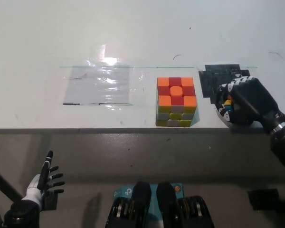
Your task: The robot uses its right hand to pick up the small cube kept on the middle on the desk and place it on the bigger cube kept next to it
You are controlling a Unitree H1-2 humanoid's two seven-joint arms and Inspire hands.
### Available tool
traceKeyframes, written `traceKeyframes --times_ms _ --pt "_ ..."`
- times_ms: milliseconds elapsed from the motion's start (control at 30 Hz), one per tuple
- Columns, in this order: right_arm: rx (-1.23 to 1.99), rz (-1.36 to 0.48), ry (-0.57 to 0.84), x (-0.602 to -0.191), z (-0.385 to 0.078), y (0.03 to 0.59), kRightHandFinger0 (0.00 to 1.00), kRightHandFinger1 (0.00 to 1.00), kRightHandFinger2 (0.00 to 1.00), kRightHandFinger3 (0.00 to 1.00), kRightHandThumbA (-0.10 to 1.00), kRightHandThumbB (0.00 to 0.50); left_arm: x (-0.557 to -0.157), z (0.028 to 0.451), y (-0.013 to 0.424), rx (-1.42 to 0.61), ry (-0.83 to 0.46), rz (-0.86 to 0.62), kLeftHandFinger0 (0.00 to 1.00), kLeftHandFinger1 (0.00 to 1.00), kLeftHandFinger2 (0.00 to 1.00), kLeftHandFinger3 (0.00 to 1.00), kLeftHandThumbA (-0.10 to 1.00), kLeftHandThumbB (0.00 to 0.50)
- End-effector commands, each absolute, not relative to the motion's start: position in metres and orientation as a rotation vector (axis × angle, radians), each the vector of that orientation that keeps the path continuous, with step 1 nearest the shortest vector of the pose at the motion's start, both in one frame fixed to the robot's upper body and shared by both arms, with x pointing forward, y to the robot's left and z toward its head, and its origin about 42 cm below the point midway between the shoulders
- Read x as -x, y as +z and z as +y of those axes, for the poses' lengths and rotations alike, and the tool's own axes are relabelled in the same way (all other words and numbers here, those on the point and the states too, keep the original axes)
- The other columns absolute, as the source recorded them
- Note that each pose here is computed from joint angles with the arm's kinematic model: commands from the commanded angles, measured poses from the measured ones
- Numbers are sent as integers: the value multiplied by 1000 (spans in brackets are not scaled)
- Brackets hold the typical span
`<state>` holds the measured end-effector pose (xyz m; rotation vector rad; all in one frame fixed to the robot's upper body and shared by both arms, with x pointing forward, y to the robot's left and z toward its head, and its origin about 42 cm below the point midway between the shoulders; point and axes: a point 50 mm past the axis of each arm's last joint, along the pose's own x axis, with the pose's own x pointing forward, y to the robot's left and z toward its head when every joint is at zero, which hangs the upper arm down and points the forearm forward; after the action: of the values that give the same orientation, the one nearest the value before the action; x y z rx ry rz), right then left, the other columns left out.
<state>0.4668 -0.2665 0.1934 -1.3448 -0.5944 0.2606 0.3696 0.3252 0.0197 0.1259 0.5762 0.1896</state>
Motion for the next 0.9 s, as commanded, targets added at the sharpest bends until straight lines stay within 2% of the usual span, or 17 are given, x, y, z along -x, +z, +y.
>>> traceKeyframes --times_ms 0,33,67,133,167,267,300,333,400,467,533,633,700,800,833,867 --pt "1272 -770 95 -475 -272 226 2 368 706 307 -100 260 -380 331 34 -137 202 503 741 788 870 905 1000 0" --pt "1248 -777 59 -477 -274 228 20 381 711 404 -100 259 -379 331 33 -140 209 505 712 744 828 884 1000 12" --pt "1235 -804 24 -480 -276 230 3 353 683 442 -100 275 -379 331 33 -142 209 502 688 722 812 870 1000 10" --pt "1240 -837 -15 -483 -276 230 0 278 613 409 -100 291 -376 332 32 -151 202 505 682 725 817 872 1000 8" --pt "1233 -835 -25 -485 -277 230 0 257 608 416 -100 245 -374 331 30 -150 199 507 688 734 827 877 1000 5" --pt "1196 -826 -57 -494 -276 233 0 240 567 394 -100 237 -370 329 28 -145 197 513 689 743 817 875 1000 9" --pt "1188 -826 -65 -497 -276 234 0 224 546 389 -100 252 -369 329 27 -145 193 514 710 767 844 901 1000 8" --pt "1178 -814 -66 -501 -274 237 0 210 536 378 -100 247 -369 328 28 -152 193 513 693 733 822 889 1000 7" --pt "1167 -805 -65 -506 -272 240 0 309 635 486 -100 250 -369 329 29 -158 192 513 652 680 780 851 1000 7" --pt "1165 -804 -67 -509 -270 243 0 355 673 528 -100 256 -369 329 29 -161 195 515 631 663 765 837 1000 12" --pt "1162 -816 -61 -513 -264 248 0 379 670 525 -100 265 -369 329 28 -161 189 510 571 629 742 828 1000 0" --pt "1178 -836 -62 -514 -263 250 0 364 675 537 -100 259 -368 328 28 -163 175 506 641 692 791 857 1000 0" --pt "1190 -852 -64 -516 -261 250 0 344 669 553 -100 278 -369 327 28 -157 172 514 673 721 820 860 1000 14" --pt "1194 -878 -71 -517 -258 251 0 305 648 564 -100 288 -369 327 30 -163 176 506 547 588 708 802 1000 12" --pt "1191 -879 -66 -517 -256 251 0 301 648 563 -100 288 -370 327 30 -167 173 503 551 597 706 798 1000 34" --pt "1191 -880 -66 -517 -256 251 0 299 648 562 -100 287 -370 327 30 -167 173 503 552 597 704 797 1000 35"
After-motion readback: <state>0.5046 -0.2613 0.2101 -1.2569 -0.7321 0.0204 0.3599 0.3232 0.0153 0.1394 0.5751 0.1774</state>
